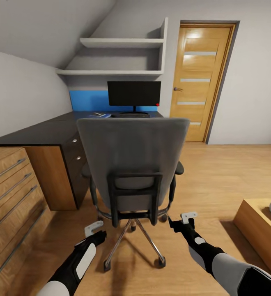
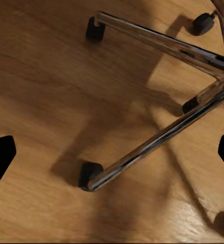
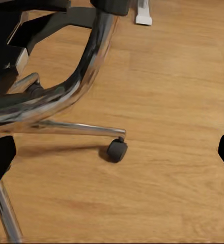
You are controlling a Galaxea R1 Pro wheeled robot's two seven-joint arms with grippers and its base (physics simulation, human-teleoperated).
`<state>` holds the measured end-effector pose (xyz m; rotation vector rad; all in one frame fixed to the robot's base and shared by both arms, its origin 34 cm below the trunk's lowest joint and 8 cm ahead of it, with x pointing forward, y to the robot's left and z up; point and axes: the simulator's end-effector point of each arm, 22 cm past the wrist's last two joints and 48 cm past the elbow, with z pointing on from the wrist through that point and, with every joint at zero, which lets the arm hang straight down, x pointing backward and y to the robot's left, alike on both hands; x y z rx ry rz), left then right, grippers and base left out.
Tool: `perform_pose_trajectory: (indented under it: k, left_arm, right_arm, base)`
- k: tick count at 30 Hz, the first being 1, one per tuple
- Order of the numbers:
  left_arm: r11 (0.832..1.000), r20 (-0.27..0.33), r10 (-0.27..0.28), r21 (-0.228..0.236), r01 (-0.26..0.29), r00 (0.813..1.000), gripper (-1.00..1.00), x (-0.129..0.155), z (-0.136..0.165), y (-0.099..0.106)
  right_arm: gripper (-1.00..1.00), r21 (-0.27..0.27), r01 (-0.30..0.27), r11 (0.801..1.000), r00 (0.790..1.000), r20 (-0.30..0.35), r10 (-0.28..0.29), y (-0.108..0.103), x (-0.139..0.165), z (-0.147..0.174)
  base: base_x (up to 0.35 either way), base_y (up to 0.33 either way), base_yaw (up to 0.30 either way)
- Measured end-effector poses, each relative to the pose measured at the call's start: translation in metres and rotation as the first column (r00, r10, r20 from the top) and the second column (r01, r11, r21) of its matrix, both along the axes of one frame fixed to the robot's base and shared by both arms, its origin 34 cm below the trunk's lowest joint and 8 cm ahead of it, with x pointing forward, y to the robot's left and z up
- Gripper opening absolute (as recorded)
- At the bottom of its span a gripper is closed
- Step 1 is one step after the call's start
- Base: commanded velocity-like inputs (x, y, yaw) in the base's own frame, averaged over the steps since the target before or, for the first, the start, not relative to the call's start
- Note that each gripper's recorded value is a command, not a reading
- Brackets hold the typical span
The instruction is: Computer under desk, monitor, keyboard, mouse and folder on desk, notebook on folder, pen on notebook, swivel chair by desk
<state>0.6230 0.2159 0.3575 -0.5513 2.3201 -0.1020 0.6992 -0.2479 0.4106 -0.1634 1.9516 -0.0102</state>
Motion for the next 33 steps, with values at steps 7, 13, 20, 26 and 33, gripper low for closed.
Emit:
perform_pose_trajectory:
  k: [7,13,20,26,33]
  left_arm:
    - [1.0,-0.001,0.0,0.0,0.0,1.0,1.0,0.0,0.0,0.0]
    - [1.0,0.001,-0.006,-0.001,0.006,1.0,1.0,0.0,0.0,-0.005]
    - [0.999,0.006,-0.033,0.007,0.033,0.999,1.0,0.001,0.002,-0.014]
    - [0.99,0.05,-0.127,0.065,0.124,0.991,1.0,0.006,0.012,-0.043]
    - [0.982,0.14,-0.169,0.106,0.155,0.976,1.0,0.016,0.028,-0.059]
  right_arm:
    - [1.0,-0.001,0.001,1.0,1.0,0.0,-0.001,0.0,0.0,0.0]
    - [1.0,0.003,-0.005,1.0,1.0,0.0,0.005,0.004,0.0,0.0]
    - [1.0,0.019,-0.018,1.0,1.0,0.001,0.018,0.021,0.0,0.001]
    - [1.0,0.039,-0.035,0.999,0.999,0.001,0.035,0.041,-0.001,0.001]
    - [1.0,0.068,-0.062,0.996,0.998,0.003,0.062,0.07,-0.002,0.003]
  base:
    - [-0.321,-0.084,0.0]
    - [-0.324,-0.082,0.0]
    - [-0.17,-0.023,0.0]
    - [-0.025,-0.003,0.0]
    - [-0.003,0.0,0.0]
